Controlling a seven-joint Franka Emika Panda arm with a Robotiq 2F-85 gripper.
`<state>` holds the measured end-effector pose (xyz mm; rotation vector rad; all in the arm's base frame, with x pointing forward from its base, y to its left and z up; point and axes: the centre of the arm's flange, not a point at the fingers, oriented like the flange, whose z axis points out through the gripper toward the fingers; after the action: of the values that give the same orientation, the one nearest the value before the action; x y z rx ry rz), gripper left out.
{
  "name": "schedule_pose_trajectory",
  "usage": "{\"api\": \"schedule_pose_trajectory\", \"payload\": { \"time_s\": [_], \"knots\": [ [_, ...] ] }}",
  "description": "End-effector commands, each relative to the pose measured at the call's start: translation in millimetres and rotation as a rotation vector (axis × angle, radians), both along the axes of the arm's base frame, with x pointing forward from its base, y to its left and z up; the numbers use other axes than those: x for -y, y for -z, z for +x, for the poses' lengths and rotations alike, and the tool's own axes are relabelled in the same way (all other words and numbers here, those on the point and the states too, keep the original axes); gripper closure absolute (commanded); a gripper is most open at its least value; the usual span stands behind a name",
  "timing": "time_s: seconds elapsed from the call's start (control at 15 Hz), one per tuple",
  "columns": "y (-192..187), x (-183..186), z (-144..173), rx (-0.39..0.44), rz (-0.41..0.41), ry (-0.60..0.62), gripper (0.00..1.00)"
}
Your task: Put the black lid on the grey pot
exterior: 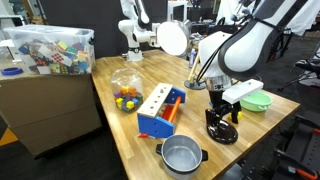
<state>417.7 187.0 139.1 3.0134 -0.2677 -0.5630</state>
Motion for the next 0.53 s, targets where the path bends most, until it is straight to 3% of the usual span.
{"api": "schedule_pose_trajectory", "payload": {
  "time_s": [0.0,0.13,0.47],
  "knots": [
    [1.3,3.5,1.8,0.014,0.000,0.013,0.00],
    [2.2,6.4,3.6,0.013,-0.002,0.017,0.05],
    [5.5,9.4,7.0,0.013,0.001,0.026,0.45]
  ]
}}
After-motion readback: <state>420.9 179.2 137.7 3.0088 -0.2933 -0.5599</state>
